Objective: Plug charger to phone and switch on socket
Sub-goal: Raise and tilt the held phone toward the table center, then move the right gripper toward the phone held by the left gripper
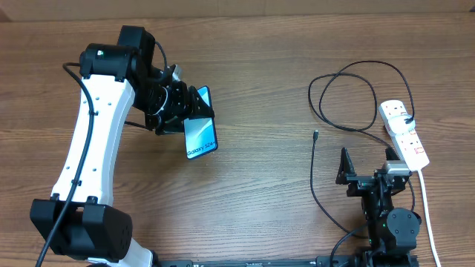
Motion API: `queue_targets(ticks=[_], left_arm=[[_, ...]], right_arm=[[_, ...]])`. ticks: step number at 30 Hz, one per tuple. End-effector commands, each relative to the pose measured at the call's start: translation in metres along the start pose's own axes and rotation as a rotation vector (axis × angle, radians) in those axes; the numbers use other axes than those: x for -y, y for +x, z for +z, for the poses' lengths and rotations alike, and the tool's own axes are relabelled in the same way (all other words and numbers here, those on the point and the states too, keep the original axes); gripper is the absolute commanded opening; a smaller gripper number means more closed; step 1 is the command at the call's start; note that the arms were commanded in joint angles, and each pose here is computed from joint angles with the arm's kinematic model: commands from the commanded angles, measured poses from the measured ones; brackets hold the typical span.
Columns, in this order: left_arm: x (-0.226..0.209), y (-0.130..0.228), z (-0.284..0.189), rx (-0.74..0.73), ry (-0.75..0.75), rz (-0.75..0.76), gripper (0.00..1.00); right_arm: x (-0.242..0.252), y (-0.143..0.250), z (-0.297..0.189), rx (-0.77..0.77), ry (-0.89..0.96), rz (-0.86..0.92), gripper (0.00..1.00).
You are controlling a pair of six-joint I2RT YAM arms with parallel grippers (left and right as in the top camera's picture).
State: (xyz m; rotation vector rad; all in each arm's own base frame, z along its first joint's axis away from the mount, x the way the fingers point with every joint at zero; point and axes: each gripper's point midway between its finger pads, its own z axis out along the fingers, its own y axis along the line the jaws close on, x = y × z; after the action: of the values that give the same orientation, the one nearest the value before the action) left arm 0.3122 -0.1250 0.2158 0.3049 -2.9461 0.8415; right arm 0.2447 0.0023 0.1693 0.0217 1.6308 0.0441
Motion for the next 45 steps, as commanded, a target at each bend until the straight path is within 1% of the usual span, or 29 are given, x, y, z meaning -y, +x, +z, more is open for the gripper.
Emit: queue_targets(ticks=[1, 2, 4, 7, 9, 12, 14, 15, 18, 22, 25, 27, 33, 36, 40, 45], left_arm=[[0.001, -0.007, -0.007, 0.034, -0.006, 0.059, 0.35], [0.001, -0.007, -0.007, 0.038, -0.005, 0.061, 0.35], [-0.001, -0.01, -0.007, 0.051, -0.022, 0.065, 0.34], [-0.005, -0.012, -0.007, 0.06, -0.041, 0.066, 0.34], [-0.005, -0.012, -0.007, 0.06, -0.041, 0.066, 0.34], [-0.004, -0.013, -0.007, 0.064, -0.04, 0.068, 0.34], [-0.003, -0.015, -0.007, 0.07, -0.037, 0.072, 0.34], [-0.003, -0.016, -0.007, 0.073, -0.036, 0.072, 0.34], [-0.002, -0.016, -0.007, 0.073, -0.035, 0.068, 0.34], [0.0, -0.014, -0.005, 0.07, -0.035, 0.066, 0.34], [0.004, -0.014, -0.003, 0.073, -0.032, 0.064, 0.34], [0.007, -0.016, -0.002, 0.081, -0.028, 0.06, 0.35], [0.019, -0.019, 0.003, 0.1, -0.013, 0.055, 0.35], [0.027, -0.019, 0.006, 0.106, -0.002, 0.067, 0.35], [0.035, -0.018, 0.009, 0.109, 0.01, 0.066, 0.35], [0.053, -0.02, 0.014, 0.125, 0.049, 0.076, 0.35]], right_arm=[[-0.018, 0.0, -0.001, 0.008, -0.1, 0.05, 1.0], [-0.026, -0.001, -0.002, 0.006, -0.147, 0.1, 1.0], [-0.047, -0.002, -0.007, -0.019, -0.276, 0.261, 1.0], [-0.077, -0.002, -0.018, -0.111, -0.454, 0.526, 1.0], [-0.099, -0.001, -0.031, -0.214, -0.583, 0.699, 1.0], [-0.126, 0.002, -0.054, -0.401, -0.747, 0.903, 1.0], [-0.14, 0.004, -0.072, -0.543, -0.837, 1.013, 1.0], [-0.146, 0.005, -0.08, -0.597, -0.878, 1.036, 1.0], [-0.145, 0.005, -0.079, -0.588, -0.875, 1.028, 1.0], [-0.137, 0.004, -0.067, -0.532, -0.805, 1.039, 1.0], [-0.136, 0.004, -0.066, -0.435, -0.829, 0.854, 1.0], [-0.134, 0.006, -0.064, -0.411, -0.821, 0.806, 1.0], [-0.122, 0.005, -0.049, -0.362, -0.723, 0.821, 1.0], [-0.12, 0.006, -0.047, -0.365, -0.701, 0.836, 1.0], [-0.115, 0.007, -0.042, -0.376, -0.659, 0.9, 1.0], [-0.11, 0.002, -0.036, -0.337, -0.622, 0.924, 1.0]])
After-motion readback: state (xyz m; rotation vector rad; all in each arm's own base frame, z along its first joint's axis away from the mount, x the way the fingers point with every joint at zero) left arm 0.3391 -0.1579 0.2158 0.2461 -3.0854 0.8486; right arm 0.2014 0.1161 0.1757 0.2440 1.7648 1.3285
